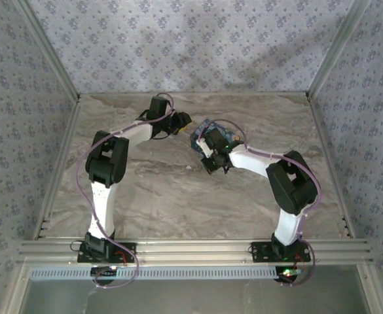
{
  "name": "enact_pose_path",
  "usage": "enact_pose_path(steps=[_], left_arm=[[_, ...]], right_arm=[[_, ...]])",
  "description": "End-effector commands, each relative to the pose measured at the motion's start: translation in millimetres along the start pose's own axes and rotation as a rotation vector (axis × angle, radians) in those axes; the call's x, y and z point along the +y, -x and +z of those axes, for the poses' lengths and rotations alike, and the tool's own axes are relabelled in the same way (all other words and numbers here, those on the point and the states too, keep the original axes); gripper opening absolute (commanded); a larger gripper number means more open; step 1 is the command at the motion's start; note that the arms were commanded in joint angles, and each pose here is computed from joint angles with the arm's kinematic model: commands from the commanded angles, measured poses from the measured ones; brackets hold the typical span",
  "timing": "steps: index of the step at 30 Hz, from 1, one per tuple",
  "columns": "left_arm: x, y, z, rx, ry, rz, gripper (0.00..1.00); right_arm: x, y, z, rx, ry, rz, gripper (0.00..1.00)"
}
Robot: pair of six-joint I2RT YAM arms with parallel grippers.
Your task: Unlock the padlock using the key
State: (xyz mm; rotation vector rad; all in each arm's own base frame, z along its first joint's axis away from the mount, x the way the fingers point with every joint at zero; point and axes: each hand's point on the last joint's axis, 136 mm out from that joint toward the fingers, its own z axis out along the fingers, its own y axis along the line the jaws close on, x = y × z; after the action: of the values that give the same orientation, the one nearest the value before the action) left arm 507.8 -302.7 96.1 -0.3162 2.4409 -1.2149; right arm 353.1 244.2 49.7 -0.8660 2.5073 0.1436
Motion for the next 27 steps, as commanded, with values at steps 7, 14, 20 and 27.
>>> enact_pose_path(steps=[7, 14, 20, 27], left_arm=[[-10, -19, 13, 0.065, -0.026, 0.023, 0.42], [-9, -14, 5, 0.052, -0.039, 0.013, 0.41], [-11, -26, 15, 0.098, -0.053, 0.011, 0.34], [-7, -30, 16, 0.107, -0.049, 0.007, 0.28]], right_arm=[[5, 37, 0, -0.048, 0.006, -0.073, 0.00], [15, 35, -1, -0.057, 0.024, -0.095, 0.00], [19, 45, 2, -0.076, 0.022, -0.138, 0.00], [21, 42, 11, -0.048, 0.042, -0.196, 0.00]])
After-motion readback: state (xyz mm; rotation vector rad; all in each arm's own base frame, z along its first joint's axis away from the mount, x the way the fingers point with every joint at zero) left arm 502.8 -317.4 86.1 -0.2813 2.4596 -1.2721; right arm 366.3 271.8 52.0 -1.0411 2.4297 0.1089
